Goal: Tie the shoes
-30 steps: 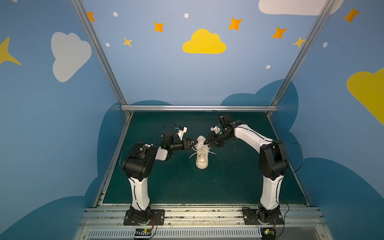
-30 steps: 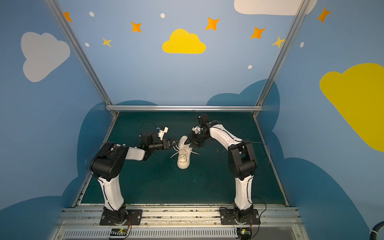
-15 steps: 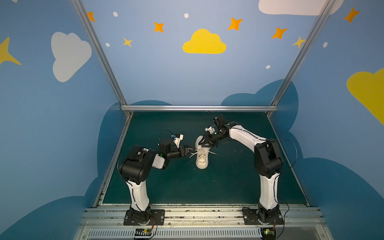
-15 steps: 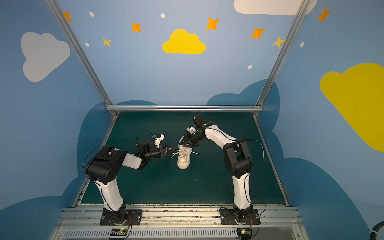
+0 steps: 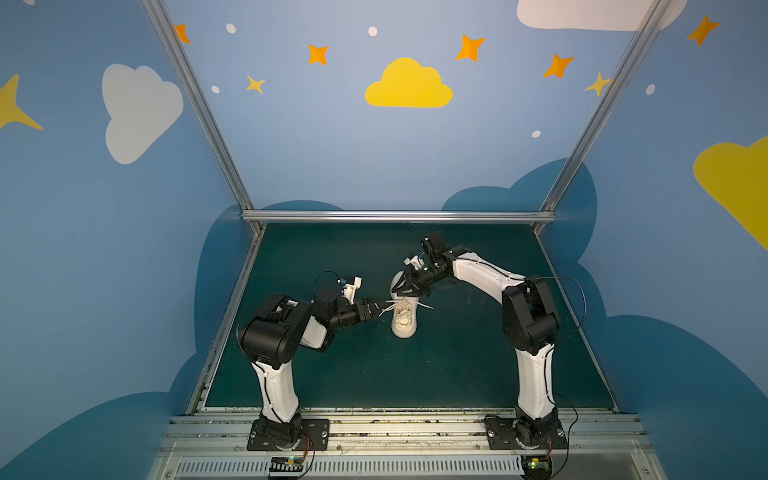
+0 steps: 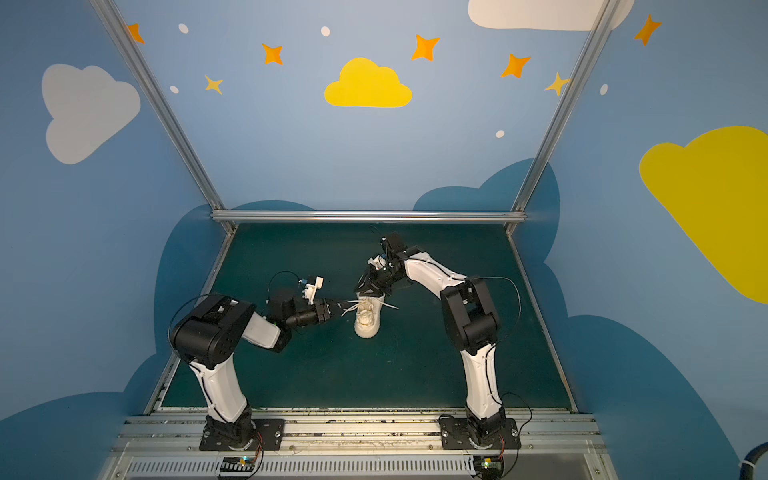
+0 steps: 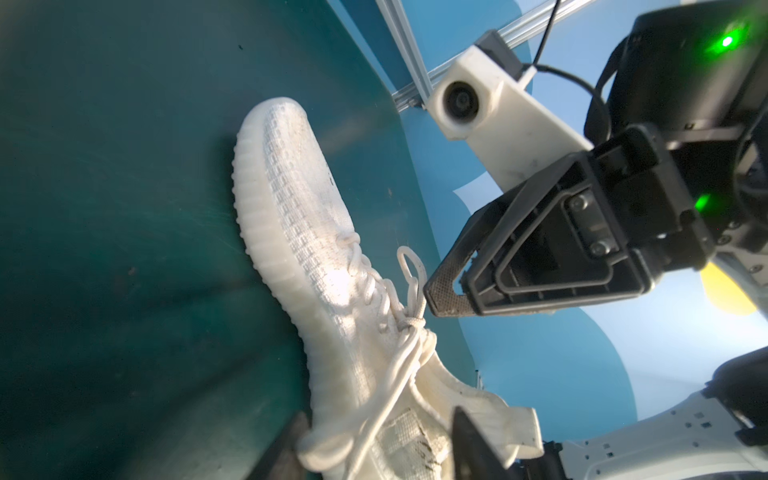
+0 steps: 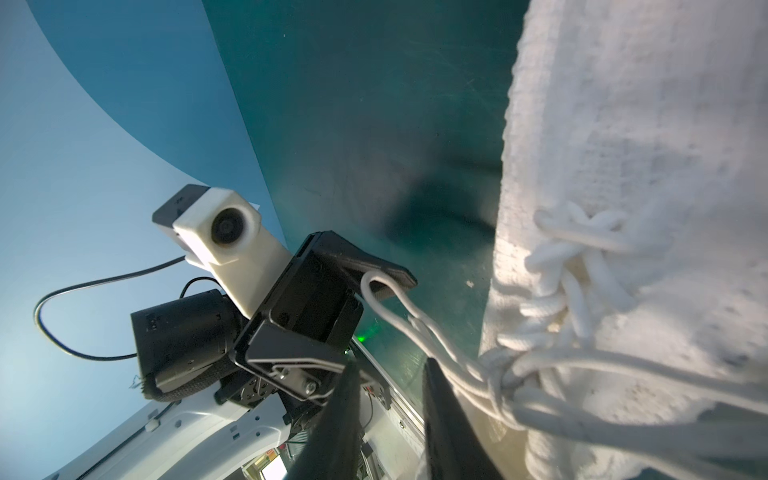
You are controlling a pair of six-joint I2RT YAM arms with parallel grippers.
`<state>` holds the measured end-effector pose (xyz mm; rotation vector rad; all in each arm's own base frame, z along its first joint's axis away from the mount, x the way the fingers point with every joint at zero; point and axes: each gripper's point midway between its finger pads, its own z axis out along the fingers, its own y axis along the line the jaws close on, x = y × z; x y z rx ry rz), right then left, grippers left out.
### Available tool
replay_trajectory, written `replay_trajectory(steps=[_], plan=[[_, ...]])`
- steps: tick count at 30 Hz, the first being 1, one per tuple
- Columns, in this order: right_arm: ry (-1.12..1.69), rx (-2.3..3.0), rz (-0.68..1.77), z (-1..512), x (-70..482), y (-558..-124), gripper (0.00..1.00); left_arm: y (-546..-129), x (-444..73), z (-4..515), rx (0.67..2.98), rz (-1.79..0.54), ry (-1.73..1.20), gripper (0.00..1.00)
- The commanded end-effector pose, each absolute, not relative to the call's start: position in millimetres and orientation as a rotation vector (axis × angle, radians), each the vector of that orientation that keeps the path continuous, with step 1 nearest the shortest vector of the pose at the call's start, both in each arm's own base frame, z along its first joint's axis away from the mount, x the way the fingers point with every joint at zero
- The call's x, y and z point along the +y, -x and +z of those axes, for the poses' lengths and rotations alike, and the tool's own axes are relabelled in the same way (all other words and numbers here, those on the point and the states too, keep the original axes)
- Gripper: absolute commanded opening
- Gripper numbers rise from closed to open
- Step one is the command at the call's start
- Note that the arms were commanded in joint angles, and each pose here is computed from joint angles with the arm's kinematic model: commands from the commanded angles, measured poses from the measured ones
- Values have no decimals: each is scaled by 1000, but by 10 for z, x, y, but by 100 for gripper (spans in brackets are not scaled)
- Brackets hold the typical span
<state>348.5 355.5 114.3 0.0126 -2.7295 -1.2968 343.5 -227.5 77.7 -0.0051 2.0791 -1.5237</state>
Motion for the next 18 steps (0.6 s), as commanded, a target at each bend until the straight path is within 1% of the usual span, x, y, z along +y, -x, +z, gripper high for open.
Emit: replay_trajectory(steps=[1, 2, 4, 8, 10, 14, 18], plan=[[3, -2703, -1296, 1041, 3586, -3464, 27, -3462, -2265, 824, 2032, -1527, -1, 33], [9, -2699, -1299, 1029, 3586, -3464, 26, -3469, -2261, 830, 2026, -1528, 2, 27], [6, -2699, -1303, 1027, 3596, -3466, 26, -3467, -2258, 825, 2026, -1526, 7, 24], [12, -2704, -1281, 981, 3583, -3464, 26, -3485, -2267, 857, 2015, -1523, -9, 5], [14, -2710, -1270, 955, 3573, -3459, 26, -3508, -2271, 878, 2018, -1517, -22, 3], [6, -2723, -1239, 921, 3567, -3430, 24, -3534, -2300, 956, 2034, -1490, -81, 3], [8, -2754, -1158, 838, 3500, -3384, 24, -3549, -2308, 1015, 2063, -1442, -142, 3]])
